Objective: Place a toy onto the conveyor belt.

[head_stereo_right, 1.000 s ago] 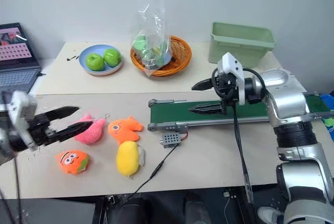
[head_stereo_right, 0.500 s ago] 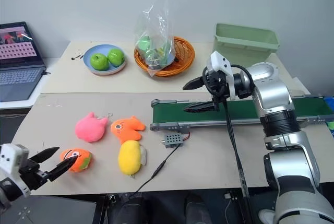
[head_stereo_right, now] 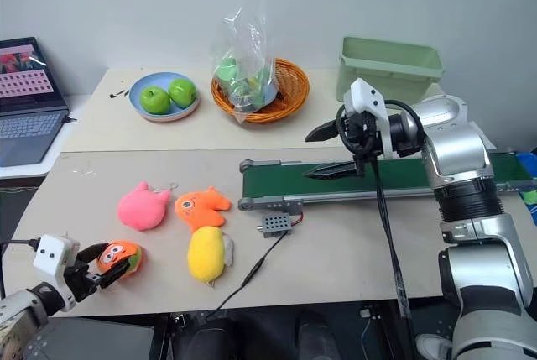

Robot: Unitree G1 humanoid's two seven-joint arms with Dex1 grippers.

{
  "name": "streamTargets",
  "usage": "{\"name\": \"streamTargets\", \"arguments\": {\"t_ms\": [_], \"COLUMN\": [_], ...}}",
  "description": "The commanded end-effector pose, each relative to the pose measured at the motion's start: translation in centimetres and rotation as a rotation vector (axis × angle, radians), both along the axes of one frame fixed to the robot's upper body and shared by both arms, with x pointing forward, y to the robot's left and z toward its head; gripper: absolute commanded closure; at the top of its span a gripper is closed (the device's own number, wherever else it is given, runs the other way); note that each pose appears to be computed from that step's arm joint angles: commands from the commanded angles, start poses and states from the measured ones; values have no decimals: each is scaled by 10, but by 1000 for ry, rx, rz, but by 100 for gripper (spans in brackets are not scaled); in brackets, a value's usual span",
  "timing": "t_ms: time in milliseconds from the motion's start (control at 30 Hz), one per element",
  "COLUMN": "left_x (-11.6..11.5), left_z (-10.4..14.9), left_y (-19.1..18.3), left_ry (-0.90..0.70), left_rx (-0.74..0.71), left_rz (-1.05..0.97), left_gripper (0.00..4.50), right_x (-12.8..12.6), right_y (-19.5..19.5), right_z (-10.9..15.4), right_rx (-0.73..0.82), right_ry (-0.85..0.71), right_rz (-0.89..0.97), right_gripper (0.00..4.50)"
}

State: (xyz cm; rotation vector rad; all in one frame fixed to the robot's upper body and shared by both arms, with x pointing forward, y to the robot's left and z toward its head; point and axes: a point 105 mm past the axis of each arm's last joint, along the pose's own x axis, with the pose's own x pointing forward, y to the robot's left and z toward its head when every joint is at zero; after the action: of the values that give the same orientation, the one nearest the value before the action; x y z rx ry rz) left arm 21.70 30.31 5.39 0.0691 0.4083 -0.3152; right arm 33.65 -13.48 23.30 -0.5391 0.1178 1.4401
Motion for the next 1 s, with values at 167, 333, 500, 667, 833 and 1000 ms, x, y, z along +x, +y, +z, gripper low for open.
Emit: {"name": "streamTargets", "arguments": {"t_ms": [167, 333, 500, 667, 833, 1000], "left_x": [5, 5, 19, 49, 84, 115], "left_z": [5, 28, 104, 152, 161, 165], "left_y": [-8, -17, -36, -75, -109, -141], "left_ry": [-8, -51, -228, -351, -382, -409], "left_rx": [-12, -11, 21, 21, 66, 56], "left_rz": [-45, -79, -181, -313, -431, -535], "left_gripper": [250, 250, 250, 250, 250, 250], "right_x": [-3, -1, 1, -1, -5, -11], "right_y": [-7, -10, -8, -7, -14, -23], "right_z": [15, 13, 13, 14, 15, 16], "right_rx": [11, 4, 6, 17, 21, 26], "right_ry": [-52, -52, -54, -54, -59, -64], "right_rz": [-21, -26, -25, -27, -59, -117], "right_gripper": [0, 0, 0, 0, 0, 0]}}
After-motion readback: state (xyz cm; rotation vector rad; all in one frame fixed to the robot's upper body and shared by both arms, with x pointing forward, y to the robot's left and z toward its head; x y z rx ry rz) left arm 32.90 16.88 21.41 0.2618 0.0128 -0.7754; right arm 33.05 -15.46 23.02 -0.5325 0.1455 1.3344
